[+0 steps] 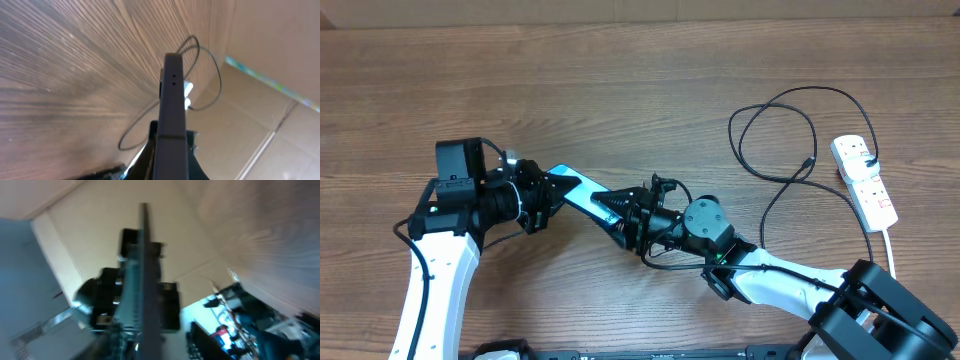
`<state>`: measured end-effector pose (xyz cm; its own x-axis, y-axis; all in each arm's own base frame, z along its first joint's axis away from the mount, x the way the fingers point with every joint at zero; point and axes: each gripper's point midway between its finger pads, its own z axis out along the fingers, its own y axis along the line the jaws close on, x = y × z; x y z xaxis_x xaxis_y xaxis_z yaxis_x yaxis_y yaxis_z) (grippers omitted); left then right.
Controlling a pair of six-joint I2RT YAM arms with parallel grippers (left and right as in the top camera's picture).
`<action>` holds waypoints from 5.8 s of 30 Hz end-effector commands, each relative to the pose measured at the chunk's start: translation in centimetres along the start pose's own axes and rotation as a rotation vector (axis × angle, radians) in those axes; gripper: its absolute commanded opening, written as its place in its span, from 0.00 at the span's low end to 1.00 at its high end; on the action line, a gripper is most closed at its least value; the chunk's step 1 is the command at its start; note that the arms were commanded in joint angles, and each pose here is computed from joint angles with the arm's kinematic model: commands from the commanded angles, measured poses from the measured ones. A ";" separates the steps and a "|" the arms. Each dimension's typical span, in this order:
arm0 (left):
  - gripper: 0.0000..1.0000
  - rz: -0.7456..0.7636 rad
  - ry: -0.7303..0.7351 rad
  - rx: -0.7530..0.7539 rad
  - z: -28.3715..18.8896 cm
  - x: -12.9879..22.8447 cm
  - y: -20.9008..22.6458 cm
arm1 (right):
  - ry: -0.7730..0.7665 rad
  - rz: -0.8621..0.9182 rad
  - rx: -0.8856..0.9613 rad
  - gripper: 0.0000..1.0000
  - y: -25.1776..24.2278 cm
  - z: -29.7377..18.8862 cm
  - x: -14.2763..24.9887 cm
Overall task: Plug charger to phone and switch on socket
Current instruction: 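Regrasp the phone's other end with the left gripper, then release the phone from the right gripper and move it toward the cable, then lower the right gripper and grasp the USB-C cable plug, then lift the plug with the right gripper and carry it toward the phone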
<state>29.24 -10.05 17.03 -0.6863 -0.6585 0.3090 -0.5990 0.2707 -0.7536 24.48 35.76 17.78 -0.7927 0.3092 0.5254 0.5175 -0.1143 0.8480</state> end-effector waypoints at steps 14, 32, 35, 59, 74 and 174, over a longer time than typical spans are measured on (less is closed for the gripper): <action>0.04 0.432 -0.122 -0.165 -0.4 -2.4 2.5 | -0.292 -0.733 0.254 0.92 -2.7 -2.5 -8.7; 0.04 0.482 0.189 0.028 2.9 0.2 1.8 | -0.818 -0.744 0.849 1.00 6.4 -19.4 -15.6; 0.04 0.454 0.306 0.159 4.1 0.5 0.8 | -0.874 -0.698 0.910 1.00 7.9 -22.5 -16.7; 0.04 0.369 0.542 0.427 5.3 0.8 -0.4 | -1.025 -0.413 1.150 0.50 1.2 -32.2 -31.9; 0.04 0.369 0.540 0.424 5.4 0.8 -0.4 | -1.006 -0.380 1.183 0.49 -0.5 -32.2 -32.5; 0.04 0.793 0.450 0.607 0.7 -1.4 -12.2 | 0.380 -1.117 0.482 0.04 3.1 -9.5 -1.8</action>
<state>37.48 -13.65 24.81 -0.9637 -0.1007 -0.2472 0.2459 0.0251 -0.9690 22.78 28.70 19.74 -0.8521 -0.3466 -0.3922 -0.5075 0.3640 0.7810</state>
